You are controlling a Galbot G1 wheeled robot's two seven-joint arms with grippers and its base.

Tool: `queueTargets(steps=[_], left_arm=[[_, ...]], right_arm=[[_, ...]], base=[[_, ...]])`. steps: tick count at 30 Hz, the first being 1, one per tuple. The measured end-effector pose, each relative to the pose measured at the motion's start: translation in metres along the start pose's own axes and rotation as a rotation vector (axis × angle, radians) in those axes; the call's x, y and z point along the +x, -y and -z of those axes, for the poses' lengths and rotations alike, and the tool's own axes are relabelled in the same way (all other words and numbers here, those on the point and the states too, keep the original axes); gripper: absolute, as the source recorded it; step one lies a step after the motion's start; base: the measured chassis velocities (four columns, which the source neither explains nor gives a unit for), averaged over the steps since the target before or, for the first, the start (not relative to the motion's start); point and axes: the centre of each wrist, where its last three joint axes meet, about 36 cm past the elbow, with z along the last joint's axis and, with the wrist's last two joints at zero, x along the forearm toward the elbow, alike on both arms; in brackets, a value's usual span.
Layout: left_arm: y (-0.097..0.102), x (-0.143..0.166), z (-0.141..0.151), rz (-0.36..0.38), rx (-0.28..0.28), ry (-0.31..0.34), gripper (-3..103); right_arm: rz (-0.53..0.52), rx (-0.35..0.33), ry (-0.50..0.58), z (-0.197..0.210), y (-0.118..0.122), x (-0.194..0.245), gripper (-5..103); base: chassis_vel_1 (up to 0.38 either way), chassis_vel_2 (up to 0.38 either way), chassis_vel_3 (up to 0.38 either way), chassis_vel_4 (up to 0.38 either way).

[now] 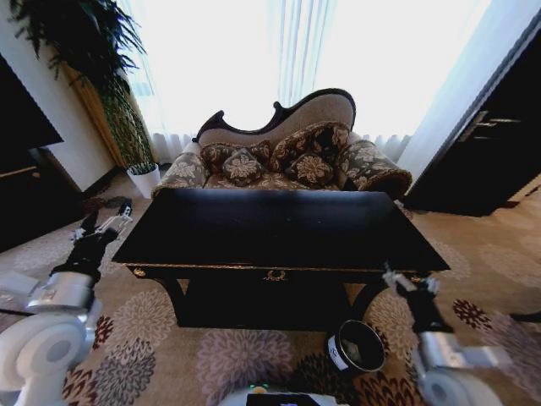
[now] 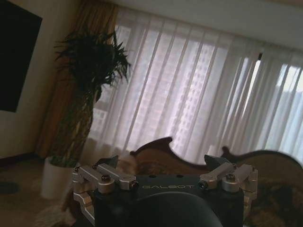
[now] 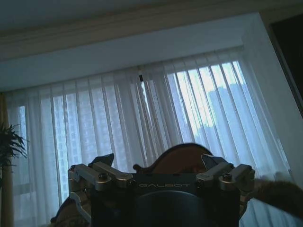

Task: Move to the front of the table and place the trash on the table into the trash bin.

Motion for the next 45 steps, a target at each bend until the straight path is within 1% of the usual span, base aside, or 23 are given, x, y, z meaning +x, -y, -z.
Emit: queueTargets(steps=[1,6,9,11,13,14,15,16,17,18,20,22,24,26,28,30,33,34,35,36,38,40,45], left_arm=[[-0.002,-0.001,-0.001,0.013,-0.014,-0.017,100],[-0.002,0.000,-0.003,0.016,-0.025,-0.038,100],[0.008,0.002,-0.005,-0.014,-0.046,-0.046,100],[0.010,0.002,-0.006,-0.027,-0.055,-0.043,100],[0.015,0.000,-0.010,-0.078,-0.099,-0.014,100],[0.015,0.000,-0.011,-0.086,-0.109,-0.007,100],[0.016,0.000,-0.012,-0.091,-0.113,-0.005,100],[0.016,0.000,-0.012,-0.091,-0.113,-0.005,100],[0.018,0.000,-0.012,-0.097,-0.112,-0.003,100],[0.019,0.001,-0.012,-0.102,-0.109,0.000,100],[0.022,0.002,-0.012,-0.107,-0.102,0.001,100],[0.023,0.003,-0.013,-0.108,-0.101,0.000,100],[0.025,0.003,-0.016,-0.107,-0.106,-0.003,100],[0.025,0.003,-0.017,-0.109,-0.110,-0.003,100],[0.029,0.005,-0.023,-0.125,-0.120,-0.008,100],[0.030,0.005,-0.024,-0.132,-0.124,-0.007,100],[0.031,0.006,-0.031,-0.178,-0.172,0.029,100],[0.031,0.006,-0.032,-0.182,-0.178,0.033,100],[0.031,0.006,-0.032,-0.182,-0.178,0.033,100],[0.031,0.008,-0.035,-0.190,-0.177,0.032,100],[0.033,0.010,-0.039,-0.185,-0.149,0.019,100],[0.034,0.010,-0.042,-0.177,-0.133,0.013,100],[0.032,0.009,-0.046,-0.165,-0.130,0.006,100]], right_arm=[[0.001,0.012,0.022,0.007,0.000,-0.005,100],[0.006,0.028,0.050,0.016,-0.002,-0.011,100],[0.031,0.067,0.053,0.018,-0.004,-0.013,100],[0.041,0.078,0.053,0.018,-0.005,-0.013,100],[0.093,0.127,0.053,0.020,-0.004,-0.015,100],[0.109,0.149,0.055,0.020,-0.004,-0.015,100],[0.123,0.173,0.054,0.020,-0.003,-0.016,100],[0.123,0.173,0.054,0.020,-0.003,-0.016,100],[0.148,0.223,0.054,0.020,0.000,-0.017,100],[0.164,0.259,0.054,0.021,0.003,-0.018,100],[0.183,0.297,0.048,0.022,0.004,-0.020,100],[0.186,0.310,0.027,0.022,0.004,-0.019,100],[0.176,0.316,-0.015,0.024,0.001,-0.017,100],[0.171,0.315,-0.034,0.026,-0.001,-0.017,100],[0.158,0.317,-0.103,0.033,-0.006,-0.016,100],[0.156,0.316,-0.122,0.035,-0.008,-0.017,100],[0.138,0.265,-0.219,0.051,-0.021,-0.020,100],[0.135,0.253,-0.239,0.054,-0.024,-0.020,100],[0.135,0.253,-0.239,0.054,-0.024,-0.020,100],[0.133,0.241,-0.272,0.060,-0.029,-0.021,100],[0.142,0.259,-0.285,0.062,-0.030,-0.024,100],[0.154,0.269,-0.288,0.061,-0.032,-0.026,100],[0.176,0.272,-0.283,0.061,-0.033,-0.026,100]], base=[[0.000,0.000,0.000,0.000],[0.000,0.000,0.000,0.000],[0.000,0.000,0.000,0.000],[0.000,0.000,0.000,0.000],[0.000,0.000,0.000,0.000],[0.000,0.000,0.000,0.000],[0.000,0.000,0.000,0.000],[0.000,0.000,0.000,0.000],[0.000,0.000,0.000,0.000],[0.000,0.000,0.000,0.000],[0.000,0.000,0.000,0.000],[0.000,0.000,0.000,0.000],[0.000,0.000,0.000,0.000],[0.000,0.000,0.000,0.000],[0.000,0.000,0.000,0.000],[0.000,0.000,0.000,0.000],[0.000,0.000,0.000,0.000],[0.000,0.000,0.000,0.000],[0.000,0.000,0.000,0.000],[0.000,0.000,0.000,0.000],[0.000,0.000,0.000,0.000],[0.000,0.000,0.000,0.000],[0.000,0.000,0.000,0.000]])
